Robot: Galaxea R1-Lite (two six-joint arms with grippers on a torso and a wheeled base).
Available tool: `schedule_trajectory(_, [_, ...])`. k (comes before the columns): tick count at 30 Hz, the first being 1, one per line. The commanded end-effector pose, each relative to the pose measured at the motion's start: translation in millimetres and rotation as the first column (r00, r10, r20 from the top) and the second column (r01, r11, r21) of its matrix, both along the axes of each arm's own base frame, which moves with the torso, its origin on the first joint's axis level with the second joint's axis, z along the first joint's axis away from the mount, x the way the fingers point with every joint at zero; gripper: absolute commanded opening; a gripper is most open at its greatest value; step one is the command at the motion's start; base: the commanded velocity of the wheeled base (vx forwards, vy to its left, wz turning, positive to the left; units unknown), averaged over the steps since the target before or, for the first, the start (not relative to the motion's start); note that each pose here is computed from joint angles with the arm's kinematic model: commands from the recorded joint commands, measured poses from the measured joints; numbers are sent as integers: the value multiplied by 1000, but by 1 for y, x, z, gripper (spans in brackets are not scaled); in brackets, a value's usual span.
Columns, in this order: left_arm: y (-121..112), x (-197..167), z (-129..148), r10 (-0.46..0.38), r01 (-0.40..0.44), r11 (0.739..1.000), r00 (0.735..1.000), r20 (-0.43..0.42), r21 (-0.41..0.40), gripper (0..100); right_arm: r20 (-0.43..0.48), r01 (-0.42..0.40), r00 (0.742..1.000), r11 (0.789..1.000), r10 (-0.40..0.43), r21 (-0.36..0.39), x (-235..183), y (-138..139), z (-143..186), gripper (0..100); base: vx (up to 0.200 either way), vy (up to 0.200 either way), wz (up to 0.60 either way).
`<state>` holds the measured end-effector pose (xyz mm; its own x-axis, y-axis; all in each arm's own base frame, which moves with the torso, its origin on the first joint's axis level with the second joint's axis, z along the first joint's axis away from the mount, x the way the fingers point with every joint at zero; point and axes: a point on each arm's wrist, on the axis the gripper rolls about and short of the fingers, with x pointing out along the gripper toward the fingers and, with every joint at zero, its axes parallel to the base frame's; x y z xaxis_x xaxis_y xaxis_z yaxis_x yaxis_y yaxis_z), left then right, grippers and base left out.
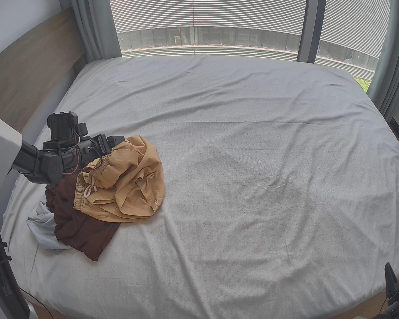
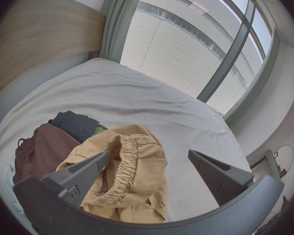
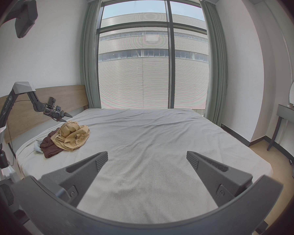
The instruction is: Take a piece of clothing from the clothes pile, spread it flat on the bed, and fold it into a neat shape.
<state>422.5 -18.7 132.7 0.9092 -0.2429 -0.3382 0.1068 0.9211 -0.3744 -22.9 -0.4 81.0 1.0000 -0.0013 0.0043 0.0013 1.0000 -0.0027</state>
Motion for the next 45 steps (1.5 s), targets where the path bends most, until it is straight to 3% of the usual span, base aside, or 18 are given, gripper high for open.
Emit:
schedule_trajectory(1, [-2,10,-8,-5,5,1000,1000,-8,-18,100,-1,-1,1000,1000,1,-2,0,0,-5,100,0,0,0])
schedule_trajectory(5, [-5,14,-10,-17,15,998,1000,-19,-68,100,-1,0,1000,1000,0,0,0,0,-5,100,0,0,0])
schedule_trajectory(17, [-21,22,-14,-44,42,994,999,-18,-106,100,-1,-1,1000,1000,1,0,0,0,-5,100,0,0,0])
schedule_trajectory(37, [-24,36,-25,-47,45,993,999,-18,-109,100,-1,-1,1000,1000,1,0,0,0,-5,100,0,0,0])
schedule_trajectory(38, [-24,36,-26,-46,43,993,999,-20,-109,0,-1,-1,1000,1000,1,-2,0,0,-5,100,0,0,0])
schedule_trajectory(45, [-23,37,-29,-46,43,993,999,-26,-109,0,-1,-1,1000,1000,1,0,0,0,-5,100,0,0,0])
